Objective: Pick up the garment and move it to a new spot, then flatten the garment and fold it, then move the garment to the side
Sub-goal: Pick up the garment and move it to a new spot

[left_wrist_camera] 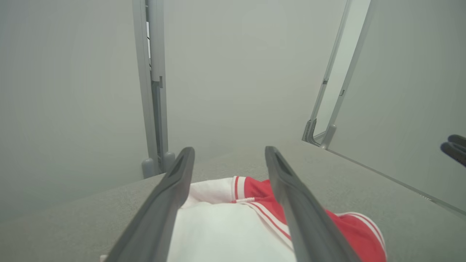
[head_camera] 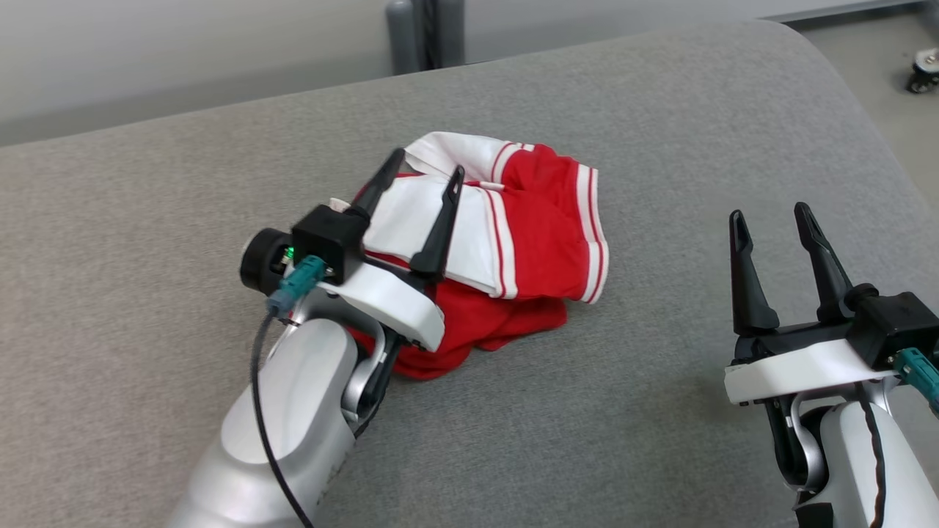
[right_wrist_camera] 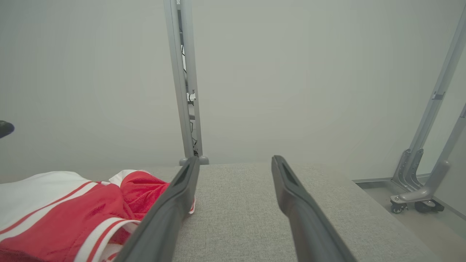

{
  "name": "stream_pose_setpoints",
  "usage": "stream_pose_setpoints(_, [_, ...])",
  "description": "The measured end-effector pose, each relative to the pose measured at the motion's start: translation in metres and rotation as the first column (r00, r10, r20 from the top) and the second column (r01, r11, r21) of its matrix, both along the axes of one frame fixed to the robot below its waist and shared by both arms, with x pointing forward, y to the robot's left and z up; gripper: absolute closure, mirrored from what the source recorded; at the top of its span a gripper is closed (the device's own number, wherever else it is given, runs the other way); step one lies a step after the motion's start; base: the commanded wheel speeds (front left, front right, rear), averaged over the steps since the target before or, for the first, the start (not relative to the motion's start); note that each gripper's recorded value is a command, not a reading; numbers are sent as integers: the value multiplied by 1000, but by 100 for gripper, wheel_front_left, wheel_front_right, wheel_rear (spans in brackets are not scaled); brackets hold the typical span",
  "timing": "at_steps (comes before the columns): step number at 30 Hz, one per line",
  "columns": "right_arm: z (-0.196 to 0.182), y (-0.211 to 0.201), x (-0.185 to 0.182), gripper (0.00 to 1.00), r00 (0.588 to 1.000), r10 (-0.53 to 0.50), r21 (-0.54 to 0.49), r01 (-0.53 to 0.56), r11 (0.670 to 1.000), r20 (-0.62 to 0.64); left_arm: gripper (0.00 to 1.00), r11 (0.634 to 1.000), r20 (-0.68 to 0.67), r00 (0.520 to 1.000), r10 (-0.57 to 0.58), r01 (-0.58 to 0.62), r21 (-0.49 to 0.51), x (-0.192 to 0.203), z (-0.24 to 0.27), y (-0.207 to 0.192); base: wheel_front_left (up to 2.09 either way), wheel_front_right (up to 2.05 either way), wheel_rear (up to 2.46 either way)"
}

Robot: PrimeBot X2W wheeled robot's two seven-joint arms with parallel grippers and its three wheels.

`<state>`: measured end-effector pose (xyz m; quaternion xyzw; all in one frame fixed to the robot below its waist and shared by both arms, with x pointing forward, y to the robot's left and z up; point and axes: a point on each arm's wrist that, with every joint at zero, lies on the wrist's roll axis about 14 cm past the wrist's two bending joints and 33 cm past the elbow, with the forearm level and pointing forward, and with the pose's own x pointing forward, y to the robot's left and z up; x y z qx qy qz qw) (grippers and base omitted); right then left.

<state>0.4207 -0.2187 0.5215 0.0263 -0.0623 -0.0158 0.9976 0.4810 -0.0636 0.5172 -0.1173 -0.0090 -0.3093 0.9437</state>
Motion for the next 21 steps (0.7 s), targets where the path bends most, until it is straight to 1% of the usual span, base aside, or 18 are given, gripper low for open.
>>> stream_pose_setpoints(4, [4,14,6,0,999,40,2,-40,999,15,0,993,60,992,112,-109,-53,9,28,37,0,0,0])
stream_pose_setpoints(5, [4,14,6,0,999,40,2,-40,999,15,0,993,60,992,112,-109,-53,9,28,37,0,0,0])
stream_pose_setpoints(6, [7,23,8,0,998,63,3,-63,998,24,0,983,83,981,177,-172,-67,9,37,61,0,0,0])
stream_pose_setpoints(9, [9,36,8,0,995,99,3,-99,995,30,0,960,118,953,279,-272,-73,6,47,102,0,0,0])
stream_pose_setpoints(10, [9,40,8,0,994,109,4,-109,994,31,0,950,121,943,310,-303,-72,3,46,115,0,0,0])
stream_pose_setpoints(11, [9,40,8,0,994,109,4,-109,994,31,0,950,121,943,310,-303,-72,3,46,115,0,0,0])
stream_pose_setpoints(13, [12,49,9,0,990,133,3,-133,991,39,0,931,114,925,363,-358,-66,-6,42,139,0,0,0])
stream_pose_setpoints(17, [11,62,7,0,985,169,3,-169,986,37,0,900,76,896,437,-435,-42,-30,23,173,0,0,0])
stream_pose_setpoints(21, [15,70,8,0,981,190,3,-190,982,49,0,882,36,881,471,-471,-18,-50,6,193,0,0,0])
